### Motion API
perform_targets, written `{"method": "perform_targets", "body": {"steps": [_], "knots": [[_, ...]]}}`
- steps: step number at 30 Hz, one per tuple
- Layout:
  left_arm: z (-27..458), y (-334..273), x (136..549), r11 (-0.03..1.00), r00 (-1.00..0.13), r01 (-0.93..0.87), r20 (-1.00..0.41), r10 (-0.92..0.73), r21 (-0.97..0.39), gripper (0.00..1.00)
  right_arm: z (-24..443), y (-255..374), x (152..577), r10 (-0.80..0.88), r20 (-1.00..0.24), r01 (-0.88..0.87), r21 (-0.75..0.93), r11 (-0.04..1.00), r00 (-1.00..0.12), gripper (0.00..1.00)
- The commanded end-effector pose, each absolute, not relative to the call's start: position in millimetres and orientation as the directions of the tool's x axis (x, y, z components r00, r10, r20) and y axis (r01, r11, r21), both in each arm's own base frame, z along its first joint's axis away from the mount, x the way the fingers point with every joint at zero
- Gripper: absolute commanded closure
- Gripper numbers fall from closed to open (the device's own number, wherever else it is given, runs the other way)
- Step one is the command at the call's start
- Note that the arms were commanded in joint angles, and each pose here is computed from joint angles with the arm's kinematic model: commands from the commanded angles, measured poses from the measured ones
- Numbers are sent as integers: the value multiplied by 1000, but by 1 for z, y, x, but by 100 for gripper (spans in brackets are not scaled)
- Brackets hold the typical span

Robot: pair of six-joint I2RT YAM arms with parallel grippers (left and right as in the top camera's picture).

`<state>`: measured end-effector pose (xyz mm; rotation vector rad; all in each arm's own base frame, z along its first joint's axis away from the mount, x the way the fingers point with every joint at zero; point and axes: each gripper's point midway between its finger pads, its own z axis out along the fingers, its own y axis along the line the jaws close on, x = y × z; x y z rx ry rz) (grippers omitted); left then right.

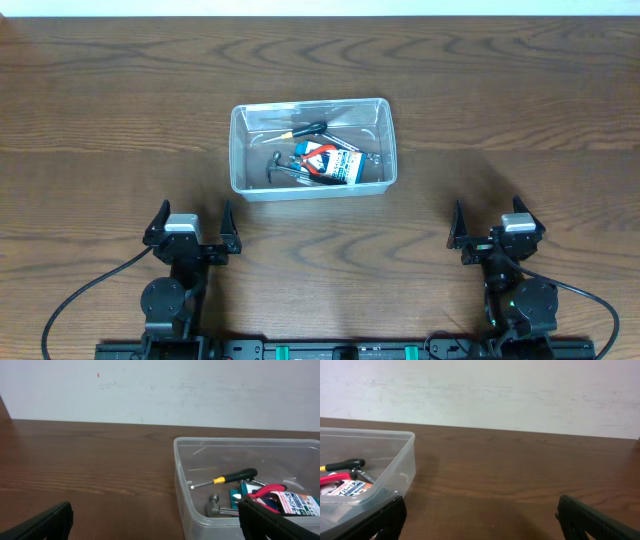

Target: Pack container

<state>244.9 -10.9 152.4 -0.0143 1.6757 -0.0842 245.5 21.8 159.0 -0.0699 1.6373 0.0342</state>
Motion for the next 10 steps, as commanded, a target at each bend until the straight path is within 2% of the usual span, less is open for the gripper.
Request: {"method": "perform_targets", "body": {"steps": [1, 10], "knots": [[138, -16, 244, 995, -155, 66, -986, -62, -73, 2, 159, 25, 245, -22, -998, -81, -17, 997, -65, 1], [138, -16, 244, 995, -155, 66, -986, -62, -73, 2, 159, 25, 245, -22, -998, -81, -17, 997, -65, 1]]}}
